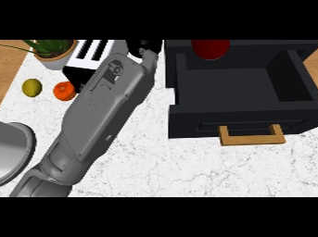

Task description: Pick up the can, place it into the drawer and close the drawer

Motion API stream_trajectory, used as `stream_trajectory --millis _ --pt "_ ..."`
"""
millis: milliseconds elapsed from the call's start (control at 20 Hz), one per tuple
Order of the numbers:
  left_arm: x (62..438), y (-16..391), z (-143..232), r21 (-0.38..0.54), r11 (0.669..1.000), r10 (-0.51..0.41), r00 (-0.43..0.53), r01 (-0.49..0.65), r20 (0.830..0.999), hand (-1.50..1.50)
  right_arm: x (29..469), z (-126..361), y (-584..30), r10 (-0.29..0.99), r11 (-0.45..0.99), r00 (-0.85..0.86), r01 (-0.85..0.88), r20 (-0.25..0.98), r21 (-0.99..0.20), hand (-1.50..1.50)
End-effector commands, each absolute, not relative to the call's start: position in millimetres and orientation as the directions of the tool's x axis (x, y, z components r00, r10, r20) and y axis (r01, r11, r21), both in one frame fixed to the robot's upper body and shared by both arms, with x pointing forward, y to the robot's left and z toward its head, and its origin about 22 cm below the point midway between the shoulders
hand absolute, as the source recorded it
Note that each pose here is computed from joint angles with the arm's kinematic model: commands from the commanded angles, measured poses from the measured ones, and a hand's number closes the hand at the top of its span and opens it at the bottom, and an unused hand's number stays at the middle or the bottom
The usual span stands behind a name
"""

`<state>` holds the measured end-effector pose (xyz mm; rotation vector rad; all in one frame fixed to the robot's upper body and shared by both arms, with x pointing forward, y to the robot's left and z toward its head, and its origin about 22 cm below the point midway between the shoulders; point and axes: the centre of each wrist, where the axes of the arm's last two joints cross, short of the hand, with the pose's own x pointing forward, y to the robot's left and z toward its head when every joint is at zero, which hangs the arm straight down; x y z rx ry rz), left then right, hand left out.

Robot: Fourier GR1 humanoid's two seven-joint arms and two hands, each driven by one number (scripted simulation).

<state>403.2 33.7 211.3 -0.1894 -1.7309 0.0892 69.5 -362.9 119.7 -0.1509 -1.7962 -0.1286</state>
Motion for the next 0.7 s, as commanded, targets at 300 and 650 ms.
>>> stream_trajectory --millis 300,650 --pt "405.6 -9.2 227.1 -0.144 0.987 0.154 -0.153 0.073 0.976 1.50 83.1 118.8 -370.4 0.030 0.988 -0.225 0.152 0.974 0.005 -1.50" --pt "419.2 -5.8 205.0 -0.121 0.991 0.127 -0.116 0.057 0.985 1.50 75.0 126.0 -358.5 0.017 0.990 -0.227 0.139 0.974 0.015 -1.50"
